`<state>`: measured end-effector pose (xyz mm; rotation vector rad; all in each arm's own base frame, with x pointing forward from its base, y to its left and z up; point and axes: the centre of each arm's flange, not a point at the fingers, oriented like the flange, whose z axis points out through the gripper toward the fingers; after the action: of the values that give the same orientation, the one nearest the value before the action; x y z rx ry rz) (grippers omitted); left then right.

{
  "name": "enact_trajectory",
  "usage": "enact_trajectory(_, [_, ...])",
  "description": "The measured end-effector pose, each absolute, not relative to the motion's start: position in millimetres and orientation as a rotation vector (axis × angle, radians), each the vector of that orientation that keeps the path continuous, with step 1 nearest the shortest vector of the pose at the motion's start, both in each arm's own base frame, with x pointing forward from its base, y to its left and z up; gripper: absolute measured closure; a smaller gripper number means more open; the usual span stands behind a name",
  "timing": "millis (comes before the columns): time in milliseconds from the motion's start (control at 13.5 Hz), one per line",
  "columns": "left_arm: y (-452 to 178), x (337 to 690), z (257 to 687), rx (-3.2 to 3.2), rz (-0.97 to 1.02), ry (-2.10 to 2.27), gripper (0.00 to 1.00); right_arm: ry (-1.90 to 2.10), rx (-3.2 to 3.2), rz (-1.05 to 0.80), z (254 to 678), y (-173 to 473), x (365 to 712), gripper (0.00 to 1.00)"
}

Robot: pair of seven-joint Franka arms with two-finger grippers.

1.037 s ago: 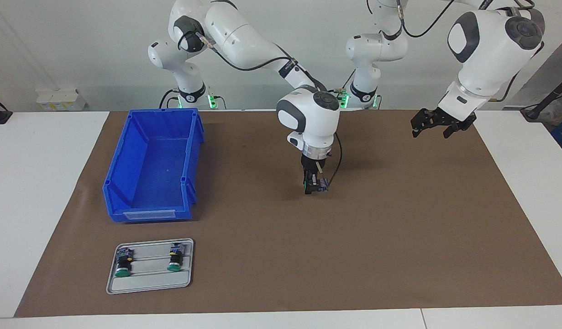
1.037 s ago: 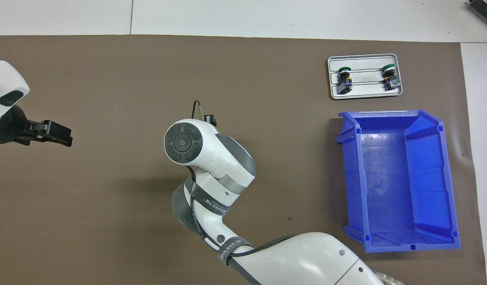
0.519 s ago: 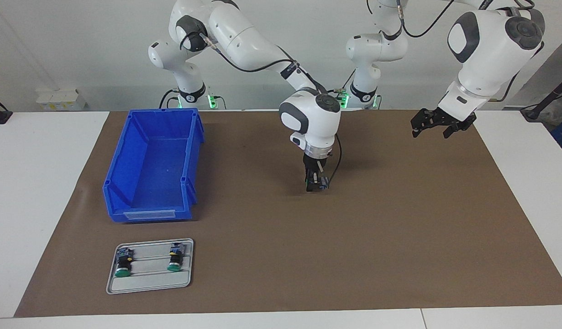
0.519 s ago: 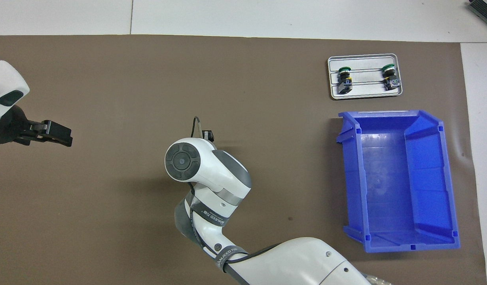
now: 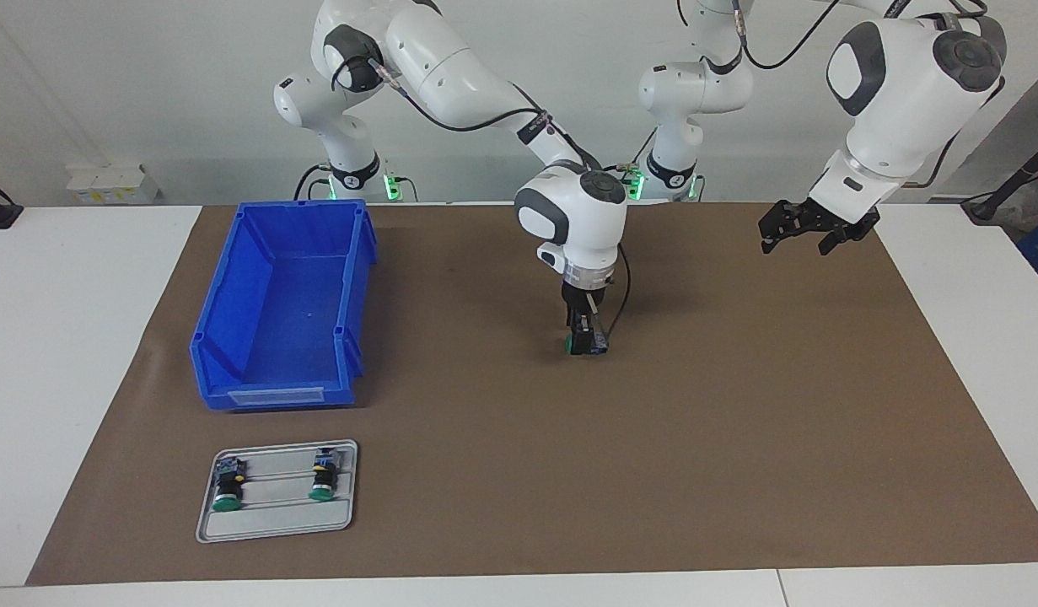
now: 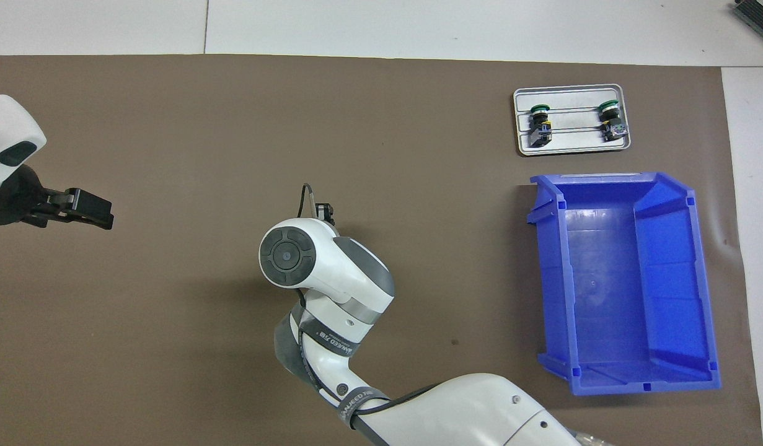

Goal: Place and press button with both arms

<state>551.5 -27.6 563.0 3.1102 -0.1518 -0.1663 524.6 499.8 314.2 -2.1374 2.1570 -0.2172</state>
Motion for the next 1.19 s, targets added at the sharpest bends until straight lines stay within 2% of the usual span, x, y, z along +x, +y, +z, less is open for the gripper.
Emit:
enact_trajectory(222, [-27.5,551.4,563.1,3.110,-0.166,-0.152,0.00,2.147,-2.099,-0.215,339.3,490.4,534.5,0.09])
enact_trajectory(296, [-27.6,551.4,563.1,3.110,-0.166,-0.152,0.00,2.125,-2.103,-0.211,352.4,483.2,540.4,0.04])
enact_trajectory(444, [-27.5,551.4,563.1,3.110,-0.166,-0.152,0.00,2.075,-2.137,-0.190,382.8,460.6,554.3,0.01])
enact_trajectory(815, [-27.5,551.4,563.1,3.110,-0.166,-0.152,0.00,1.956,-2.255,-0.141,459.6,368.6,593.0,0.01])
enact_trajectory(1185, [-27.5,551.4,563.2,3.110,-0.166,-0.152,0.00,1.763,-2.440,-0.143,502.1,290.0,605.9,0.01])
